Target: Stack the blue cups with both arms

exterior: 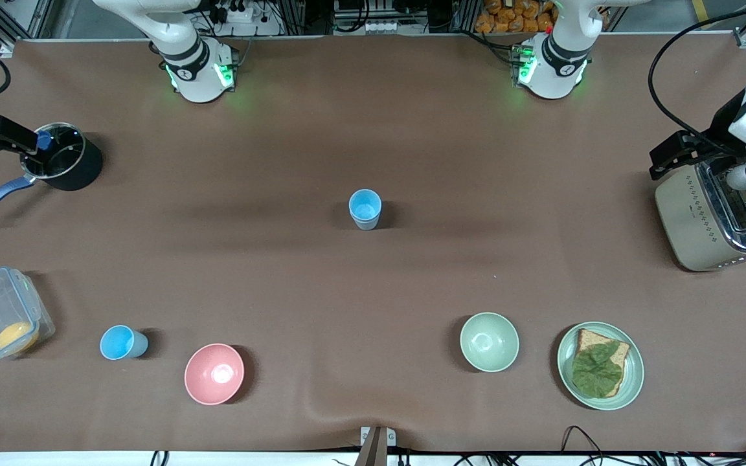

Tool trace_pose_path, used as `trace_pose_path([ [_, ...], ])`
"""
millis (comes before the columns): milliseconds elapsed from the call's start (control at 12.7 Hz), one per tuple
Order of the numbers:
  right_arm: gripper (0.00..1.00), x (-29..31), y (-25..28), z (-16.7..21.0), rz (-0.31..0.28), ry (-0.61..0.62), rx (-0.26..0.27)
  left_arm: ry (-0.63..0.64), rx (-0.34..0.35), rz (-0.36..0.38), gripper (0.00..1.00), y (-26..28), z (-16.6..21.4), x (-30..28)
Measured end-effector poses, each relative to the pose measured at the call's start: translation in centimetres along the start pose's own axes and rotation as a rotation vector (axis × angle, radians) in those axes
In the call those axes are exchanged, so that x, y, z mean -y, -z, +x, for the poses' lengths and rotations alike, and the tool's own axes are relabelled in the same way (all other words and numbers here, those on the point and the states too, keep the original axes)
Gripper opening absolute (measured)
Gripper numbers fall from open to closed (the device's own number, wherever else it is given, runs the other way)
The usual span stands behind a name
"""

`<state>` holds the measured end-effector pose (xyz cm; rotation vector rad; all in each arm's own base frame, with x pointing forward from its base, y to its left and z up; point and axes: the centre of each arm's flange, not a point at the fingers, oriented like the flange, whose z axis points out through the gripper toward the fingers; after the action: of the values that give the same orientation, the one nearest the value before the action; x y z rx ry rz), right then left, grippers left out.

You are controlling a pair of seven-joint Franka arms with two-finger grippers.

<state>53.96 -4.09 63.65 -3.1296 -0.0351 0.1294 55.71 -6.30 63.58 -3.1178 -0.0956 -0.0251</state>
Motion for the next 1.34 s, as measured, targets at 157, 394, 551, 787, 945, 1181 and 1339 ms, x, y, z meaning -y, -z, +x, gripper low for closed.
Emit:
trace_pose_path([
  [157, 1.00, 0.8, -0.2, 0.0, 0.000, 0.014, 0.013, 0.000, 0.000, -0.001, 1.00, 0.0, 0.0, 0.0],
  [394, 1.00, 1.3, -0.3, 0.0, 0.000, 0.022, 0.016, 0.000, 0.000, -0.001, 1.00, 0.0, 0.0, 0.0],
  [551, 1.00, 1.2, -0.3, 0.0, 0.000, 0.022, 0.016, 0.000, 0.002, -0.001, 1.00, 0.0, 0.0, 0.0],
  [787, 1.00, 1.5, -0.4, 0.0, -0.001, 0.026, 0.017, 0.002, 0.015, 0.001, 1.00, -0.1, -0.2, 0.1],
  [945, 1.00, 1.8, -0.5, 0.1, -0.001, 0.032, 0.017, 0.003, 0.024, 0.003, 1.00, -0.2, -0.3, 0.2],
  [1181, 1.00, 2.5, -0.6, 0.1, -0.002, 0.045, 0.018, 0.004, 0.027, 0.004, 1.00, -0.2, -0.3, 0.3],
  [1339, 1.00, 2.5, -0.6, 0.2, -0.002, 0.046, 0.018, 0.004, 0.028, 0.004, 1.00, -0.2, -0.3, 0.3],
])
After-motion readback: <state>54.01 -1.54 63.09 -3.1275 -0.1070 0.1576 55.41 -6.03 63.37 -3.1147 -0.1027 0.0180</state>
